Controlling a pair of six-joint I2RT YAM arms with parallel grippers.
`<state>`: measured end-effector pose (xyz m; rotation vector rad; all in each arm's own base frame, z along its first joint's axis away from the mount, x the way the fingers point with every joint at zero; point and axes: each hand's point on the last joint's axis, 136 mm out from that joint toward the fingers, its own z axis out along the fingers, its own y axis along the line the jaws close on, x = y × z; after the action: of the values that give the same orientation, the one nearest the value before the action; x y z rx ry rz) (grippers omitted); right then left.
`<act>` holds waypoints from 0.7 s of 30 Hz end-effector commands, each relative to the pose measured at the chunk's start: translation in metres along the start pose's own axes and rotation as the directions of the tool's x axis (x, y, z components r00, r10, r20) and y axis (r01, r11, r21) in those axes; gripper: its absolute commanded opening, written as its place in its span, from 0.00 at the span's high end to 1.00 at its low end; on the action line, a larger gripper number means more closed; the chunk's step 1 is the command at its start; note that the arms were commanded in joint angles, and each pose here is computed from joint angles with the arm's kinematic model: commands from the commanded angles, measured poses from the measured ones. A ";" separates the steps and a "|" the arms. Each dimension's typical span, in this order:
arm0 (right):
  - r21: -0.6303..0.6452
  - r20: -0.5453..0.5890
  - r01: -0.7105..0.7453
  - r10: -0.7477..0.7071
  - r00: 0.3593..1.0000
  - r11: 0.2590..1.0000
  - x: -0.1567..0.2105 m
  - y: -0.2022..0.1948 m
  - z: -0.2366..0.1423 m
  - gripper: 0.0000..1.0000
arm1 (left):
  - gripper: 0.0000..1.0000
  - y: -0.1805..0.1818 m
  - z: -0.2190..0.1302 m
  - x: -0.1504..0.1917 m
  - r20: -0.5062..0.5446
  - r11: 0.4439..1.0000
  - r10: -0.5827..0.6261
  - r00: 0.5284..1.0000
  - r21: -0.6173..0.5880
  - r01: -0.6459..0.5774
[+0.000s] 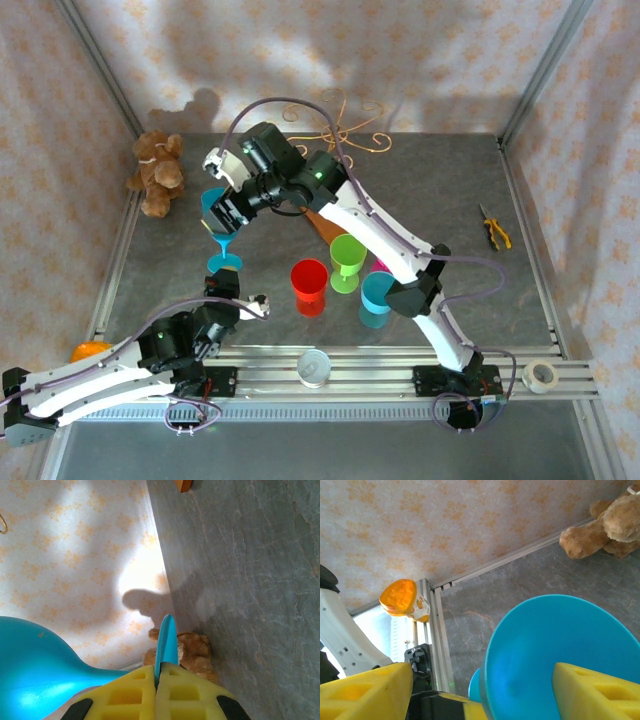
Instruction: Take the wine glass off the wine glass rack
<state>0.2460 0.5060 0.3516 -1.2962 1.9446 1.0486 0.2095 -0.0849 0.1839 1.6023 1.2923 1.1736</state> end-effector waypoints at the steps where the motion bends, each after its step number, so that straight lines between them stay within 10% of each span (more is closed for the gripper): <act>1: -0.045 0.012 0.082 -0.082 0.997 0.996 -0.004 0.016 -0.006 0.27 | 1.00 0.006 0.001 0.002 -0.027 0.999 -0.006 1.000 -0.033 0.005; 21: -0.077 -0.281 0.064 -0.083 0.956 0.995 0.072 0.033 -0.005 0.72 | 1.00 0.006 0.000 0.008 -0.048 0.999 -0.028 0.998 -0.044 0.026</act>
<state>0.2184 0.4843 0.3209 -1.5392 1.9715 0.9374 0.2079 -0.0801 0.1691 1.6439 1.2881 1.2048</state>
